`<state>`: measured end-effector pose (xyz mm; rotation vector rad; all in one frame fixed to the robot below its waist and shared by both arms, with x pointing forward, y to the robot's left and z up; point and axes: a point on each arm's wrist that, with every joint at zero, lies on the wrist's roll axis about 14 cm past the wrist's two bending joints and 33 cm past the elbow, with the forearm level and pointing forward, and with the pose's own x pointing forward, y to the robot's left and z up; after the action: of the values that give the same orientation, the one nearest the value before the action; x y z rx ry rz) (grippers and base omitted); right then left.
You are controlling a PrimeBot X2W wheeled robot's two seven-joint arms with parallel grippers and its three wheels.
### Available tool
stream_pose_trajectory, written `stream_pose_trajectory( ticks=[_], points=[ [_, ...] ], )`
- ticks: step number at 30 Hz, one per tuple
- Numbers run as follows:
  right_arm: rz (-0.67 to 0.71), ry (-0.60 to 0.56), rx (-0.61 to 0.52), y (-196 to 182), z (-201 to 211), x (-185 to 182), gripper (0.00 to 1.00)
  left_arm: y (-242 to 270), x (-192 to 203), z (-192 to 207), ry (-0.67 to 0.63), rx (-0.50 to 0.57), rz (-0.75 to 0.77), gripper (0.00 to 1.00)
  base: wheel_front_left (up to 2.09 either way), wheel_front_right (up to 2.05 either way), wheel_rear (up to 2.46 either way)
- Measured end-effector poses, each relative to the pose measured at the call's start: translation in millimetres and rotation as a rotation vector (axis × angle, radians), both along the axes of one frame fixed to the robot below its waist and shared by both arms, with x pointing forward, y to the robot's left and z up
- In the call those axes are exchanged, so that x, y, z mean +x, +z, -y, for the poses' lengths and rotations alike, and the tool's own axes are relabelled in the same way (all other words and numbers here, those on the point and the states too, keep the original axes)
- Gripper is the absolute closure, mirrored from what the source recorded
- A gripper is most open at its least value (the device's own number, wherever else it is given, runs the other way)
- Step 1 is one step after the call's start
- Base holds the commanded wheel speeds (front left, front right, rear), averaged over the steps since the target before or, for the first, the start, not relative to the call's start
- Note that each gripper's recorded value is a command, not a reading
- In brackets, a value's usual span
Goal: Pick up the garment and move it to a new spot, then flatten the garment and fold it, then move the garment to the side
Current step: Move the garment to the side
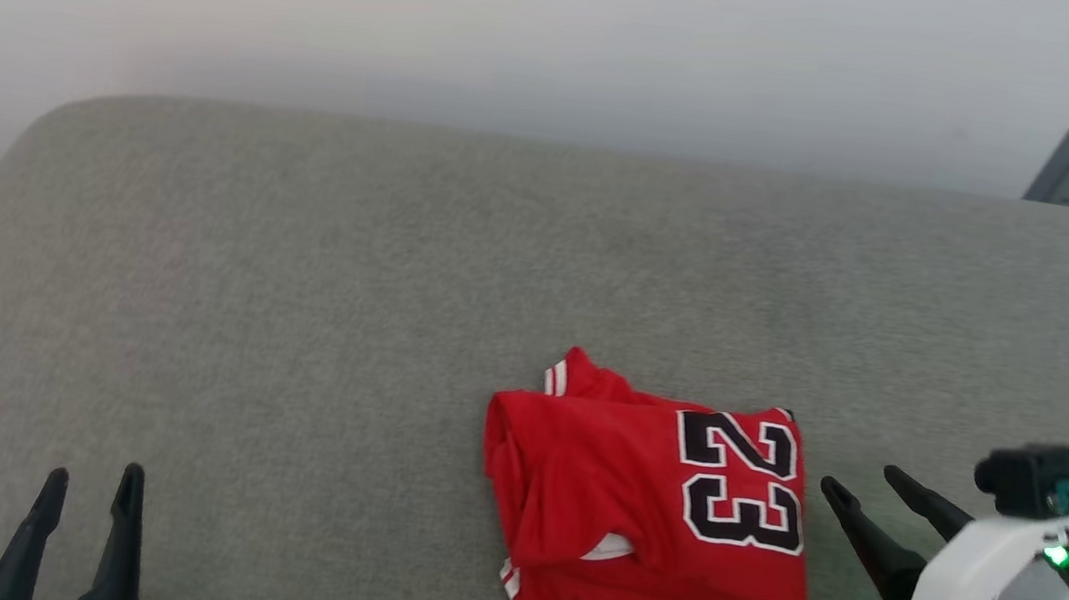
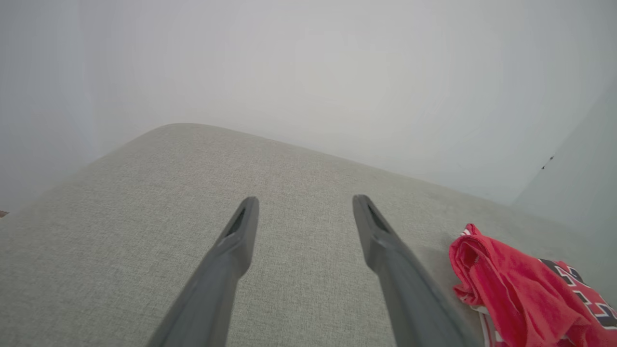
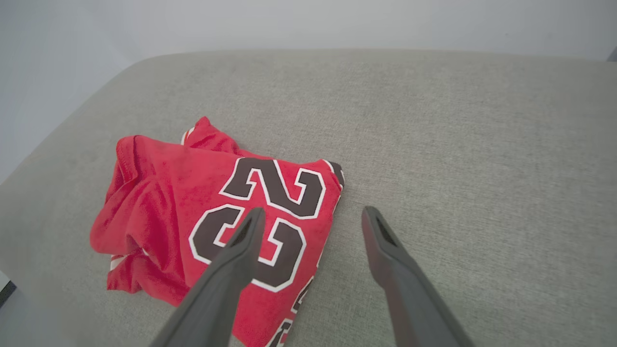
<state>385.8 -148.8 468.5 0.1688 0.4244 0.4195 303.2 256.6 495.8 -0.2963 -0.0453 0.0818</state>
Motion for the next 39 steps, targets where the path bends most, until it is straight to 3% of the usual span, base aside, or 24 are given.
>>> stream_pose_trajectory(
  ticks=[17,25,26,27,28,39],
  points=[
    [-0.498,0.241,-0.222,-69.6,-25.6,12.0,0.00,-17.8,2.2,-9.9,0.040,-0.014,-0.069,0.00,0.00,0.00,0.00],
    [-0.709,0.302,-0.229,-95.1,-42.4,6.7,0.02,-21.3,16.5,-2.9,0.021,-0.032,-0.076,0.00,0.00,0.00,0.00],
    [-0.719,0.309,-0.237,-96.4,-43.1,7.2,0.50,-21.9,18.4,-1.5,0.016,-0.032,-0.078,0.00,0.00,0.00,0.00],
    [-0.724,0.320,-0.242,-97.0,-45.5,7.3,0.80,-22.8,20.2,0.0,0.008,-0.029,-0.082,0.00,0.00,0.00,0.00],
    [-0.726,0.326,-0.240,-97.3,-47.5,7.9,1.00,-22.5,22.5,1.4,0.001,-0.027,-0.081,0.00,0.00,0.00,0.00],
    [-0.615,0.287,-0.237,-80.3,-31.5,32.5,1.00,-13.2,53.0,13.2,-0.053,-0.009,-0.043,0.00,0.00,0.00,0.00]
  ],
)
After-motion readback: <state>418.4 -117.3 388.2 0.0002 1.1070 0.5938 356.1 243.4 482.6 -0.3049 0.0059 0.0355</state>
